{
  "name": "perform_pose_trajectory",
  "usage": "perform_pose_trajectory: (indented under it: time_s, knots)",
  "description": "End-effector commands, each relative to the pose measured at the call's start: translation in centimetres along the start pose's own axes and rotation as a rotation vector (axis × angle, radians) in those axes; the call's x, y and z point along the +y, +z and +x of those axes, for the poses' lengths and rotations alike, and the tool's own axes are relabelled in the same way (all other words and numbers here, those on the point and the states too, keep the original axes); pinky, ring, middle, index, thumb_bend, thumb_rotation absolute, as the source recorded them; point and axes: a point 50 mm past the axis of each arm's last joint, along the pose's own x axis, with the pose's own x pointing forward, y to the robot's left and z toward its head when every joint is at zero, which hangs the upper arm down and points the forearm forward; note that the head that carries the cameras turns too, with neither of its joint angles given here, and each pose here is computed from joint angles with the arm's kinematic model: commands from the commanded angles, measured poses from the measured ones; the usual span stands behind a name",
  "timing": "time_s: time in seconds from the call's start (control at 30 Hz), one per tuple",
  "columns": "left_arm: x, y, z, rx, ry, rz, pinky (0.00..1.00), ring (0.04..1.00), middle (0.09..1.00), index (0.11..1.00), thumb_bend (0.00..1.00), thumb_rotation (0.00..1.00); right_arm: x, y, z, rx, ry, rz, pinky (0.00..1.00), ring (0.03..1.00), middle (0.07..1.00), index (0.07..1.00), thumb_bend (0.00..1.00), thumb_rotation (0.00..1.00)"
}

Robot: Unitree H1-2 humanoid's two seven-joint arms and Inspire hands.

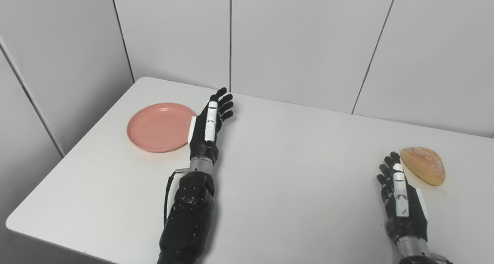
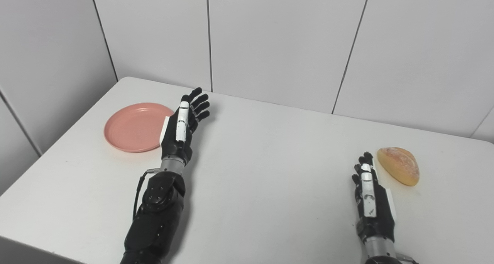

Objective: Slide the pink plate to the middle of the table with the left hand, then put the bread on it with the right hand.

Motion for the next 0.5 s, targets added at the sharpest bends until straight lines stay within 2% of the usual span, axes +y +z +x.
perform_pose_trajectory:
  time_s: [0.0, 0.17, 0.27, 0.47]
  knots:
    - [-0.3, 3.3, 2.0, -0.132, 0.017, -0.018, 0.77, 0.804, 0.801, 0.786, 0.53, 1.0, 0.2, 0.8, 0.3, -0.066, 0.005, 0.006, 1.0, 1.0, 1.0, 1.0, 0.53, 0.94]
    - [2.0, 4.5, 2.9, -0.169, 0.089, 0.02, 0.79, 0.795, 0.783, 0.767, 0.6, 1.0, -0.1, 0.8, 0.3, -0.06, 0.008, 0.013, 1.0, 1.0, 1.0, 1.0, 0.53, 0.93]
    - [3.3, 5.0, 3.3, -0.188, 0.144, 0.026, 0.77, 0.782, 0.77, 0.753, 0.63, 1.0, -0.1, 0.9, 0.3, -0.051, 0.013, 0.009, 1.0, 1.0, 1.0, 1.0, 0.54, 0.93]
    - [6.2, 6.1, 3.7, -0.234, 0.217, 0.088, 0.76, 0.782, 0.772, 0.752, 0.66, 1.0, -0.1, 1.0, 0.2, -0.062, 0.013, 0.003, 1.0, 1.0, 1.0, 1.0, 0.52, 0.92]
